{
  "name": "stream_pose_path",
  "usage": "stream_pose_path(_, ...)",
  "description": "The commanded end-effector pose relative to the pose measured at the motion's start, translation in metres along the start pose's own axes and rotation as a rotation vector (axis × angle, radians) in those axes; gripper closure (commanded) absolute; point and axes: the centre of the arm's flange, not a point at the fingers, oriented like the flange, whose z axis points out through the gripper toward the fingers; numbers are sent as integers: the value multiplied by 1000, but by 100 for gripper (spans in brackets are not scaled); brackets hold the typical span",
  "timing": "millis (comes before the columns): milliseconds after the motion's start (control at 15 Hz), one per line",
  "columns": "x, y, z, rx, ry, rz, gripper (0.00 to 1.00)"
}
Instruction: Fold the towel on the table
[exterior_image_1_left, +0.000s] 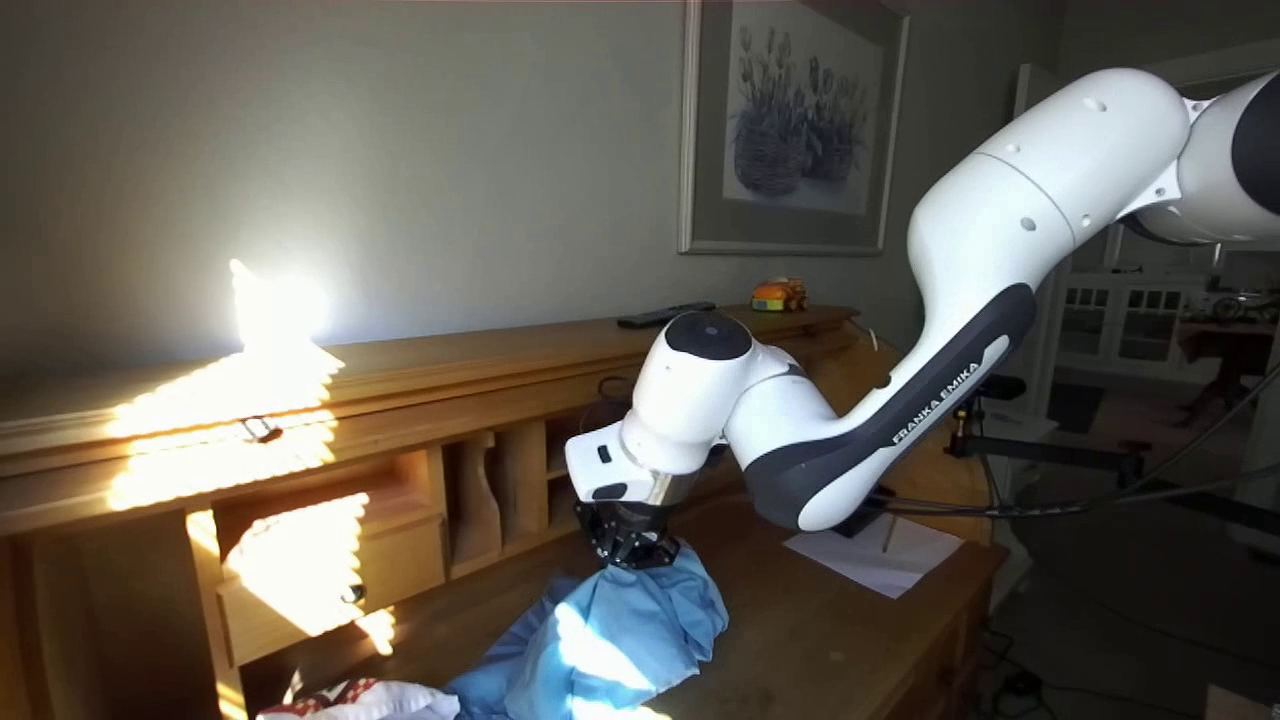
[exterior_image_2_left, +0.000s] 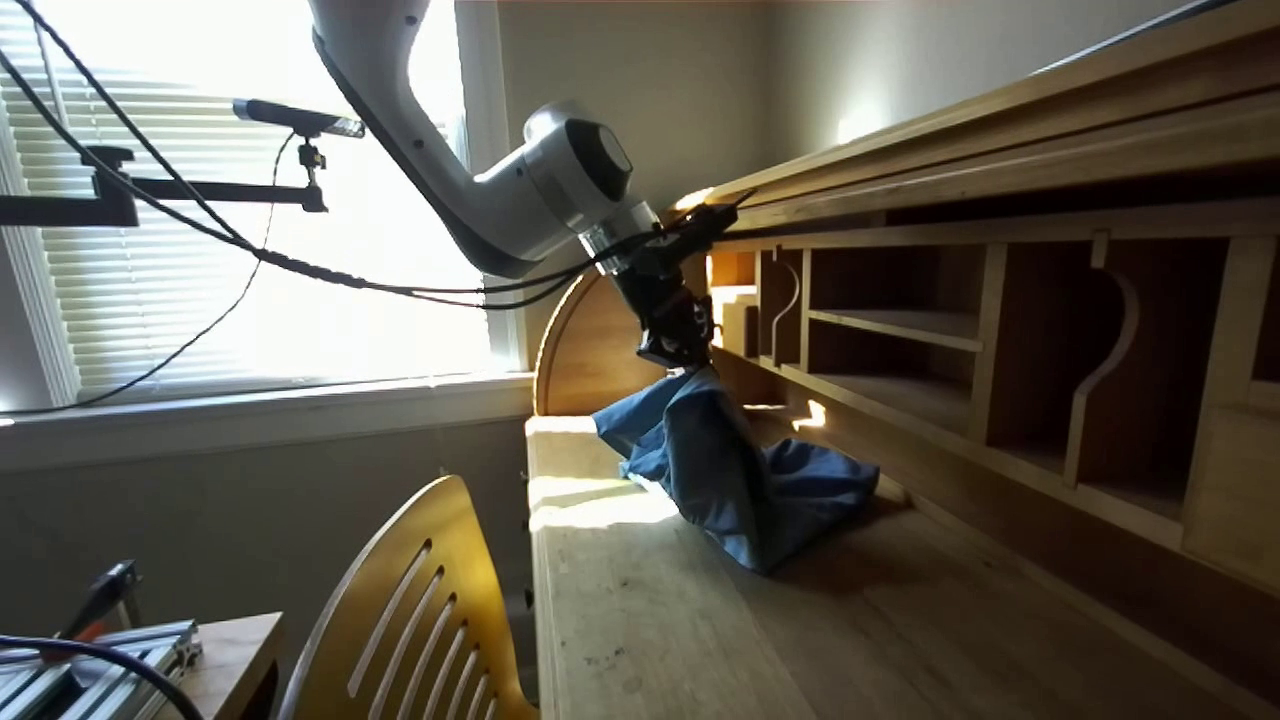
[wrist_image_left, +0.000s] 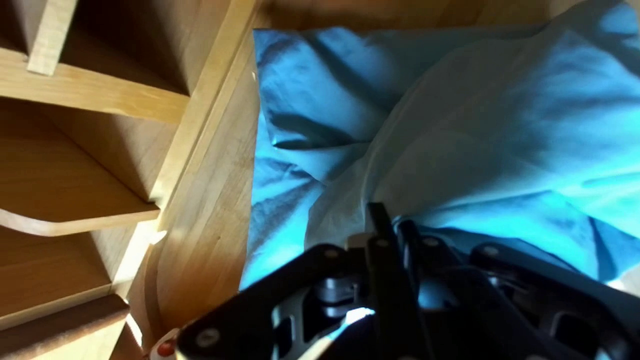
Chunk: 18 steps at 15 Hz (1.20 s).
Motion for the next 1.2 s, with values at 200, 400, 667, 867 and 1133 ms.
stream_pose_path(200, 18, 0, 35, -181, -123, 28, 99)
stream_pose_path(400, 29, -5, 53, -225, -149, 52, 99)
stream_pose_path(667, 39, -11, 73, -263, -153, 56, 99)
stream_pose_path(867, 47, -15, 86, -286, -141, 29, 99)
stream_pose_path(1133, 55, -20, 101, -301, -132, 9, 99)
